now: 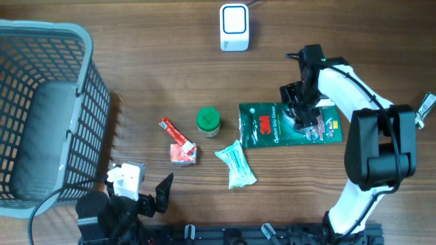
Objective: Scan the item barcode
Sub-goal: 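Reach the right gripper down and grasp the green glove pack, then lift the glove pack and swing it toward the scanner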
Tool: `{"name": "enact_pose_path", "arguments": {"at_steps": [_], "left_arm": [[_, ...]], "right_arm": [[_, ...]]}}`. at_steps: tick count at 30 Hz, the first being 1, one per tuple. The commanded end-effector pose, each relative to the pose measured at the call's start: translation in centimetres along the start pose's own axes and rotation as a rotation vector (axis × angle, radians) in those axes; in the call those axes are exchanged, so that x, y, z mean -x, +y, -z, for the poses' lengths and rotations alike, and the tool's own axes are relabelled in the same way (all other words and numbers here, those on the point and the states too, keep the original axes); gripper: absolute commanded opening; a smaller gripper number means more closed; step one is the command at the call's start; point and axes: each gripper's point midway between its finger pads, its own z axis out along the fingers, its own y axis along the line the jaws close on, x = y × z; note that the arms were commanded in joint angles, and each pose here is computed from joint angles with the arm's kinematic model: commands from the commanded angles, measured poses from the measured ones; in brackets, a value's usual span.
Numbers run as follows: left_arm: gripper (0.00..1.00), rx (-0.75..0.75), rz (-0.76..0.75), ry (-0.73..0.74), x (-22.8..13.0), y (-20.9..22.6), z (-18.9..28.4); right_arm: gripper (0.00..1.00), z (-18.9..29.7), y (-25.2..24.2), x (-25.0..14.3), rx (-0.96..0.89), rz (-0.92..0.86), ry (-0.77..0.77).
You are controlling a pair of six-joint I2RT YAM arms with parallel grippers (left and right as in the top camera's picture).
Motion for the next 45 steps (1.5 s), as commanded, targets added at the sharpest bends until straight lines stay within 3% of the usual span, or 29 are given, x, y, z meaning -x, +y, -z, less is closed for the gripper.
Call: {"name": "enact_pose_path", "arguments": {"at_steps": [1, 8, 9, 10, 12, 14, 15, 20, 27, 30, 32, 36, 38, 42, 45], "left_arm": [[1.00, -0.013, -0.013, -0.006, 0.1, -0.2, 0.0], [1.00, -0.013, -0.013, -0.006, 0.1, -0.2, 0.0], [1.00, -0.013, -0.013, -0.006, 0.1, -0.2, 0.0], [1.00, -0.013, -0.013, -0.006, 0.1, -0.2, 0.0], [1.00, -0.013, -0.013, -0.006, 0.1, -0.2, 0.0], [1.00, -0.013, -0.013, -0.006, 0.1, -0.2, 0.0], [1.00, -0.013, -0.013, -0.006, 0.1, -0.2, 0.0], [1.00, -0.013, -0.013, -0.006, 0.1, -0.2, 0.0], [1.00, -0.013, -0.013, -0.006, 0.1, -0.2, 0.0], [1.00, -0.013, -0.013, -0.006, 0.1, -0.2, 0.0], [1.00, -0.013, -0.013, -0.006, 0.1, -0.2, 0.0], [1.00, -0.013, -0.013, -0.006, 0.1, -0.2, 0.0], [1.00, -0.013, -0.013, -0.006, 0.1, -0.2, 0.0], [1.00, -0.013, -0.013, -0.006, 0.1, -0.2, 0.0], [1.00, -0.013, -0.013, -0.006, 0.1, -0.2, 0.0]], "right_arm": [[0.95, -2.3, -1.3, 2.0, -0.092, -0.030, -0.101], [0.98, -5.2, -1.5, 2.4, -0.137, 0.021, -0.096], [0.91, -5.4, -1.8, 2.6, -0.152, 0.022, -0.108], [0.75, -5.5, -2.3, 2.7, -0.176, 0.021, -0.111], [0.33, -6.0, -3.1, 2.6, -0.212, 0.019, -0.102], [0.07, -6.5, -3.6, 2.0, -0.227, 0.049, -0.067], [0.04, -6.5, -3.2, 1.6, -0.210, 0.087, -0.038], [0.04, -2.3, 1.0, 0.0, -0.014, 0.297, 0.044], [0.04, 12.7, 3.5, -1.5, 0.381, 0.532, -0.122], [0.04, 16.7, 3.7, -3.0, 0.513, 0.657, -0.146], [0.04, 20.1, 4.5, -5.9, 0.687, 0.841, -0.109], [0.04, 29.4, 3.4, -16.1, 1.327, 1.582, 0.054], [0.04, 31.8, 1.4, -18.3, 1.564, 1.825, 0.072], [0.04, 32.7, 0.7, -19.0, 1.690, 1.995, -0.038], [0.04, 35.1, -2.8, -20.3, 2.003, 2.174, -0.025]]}}
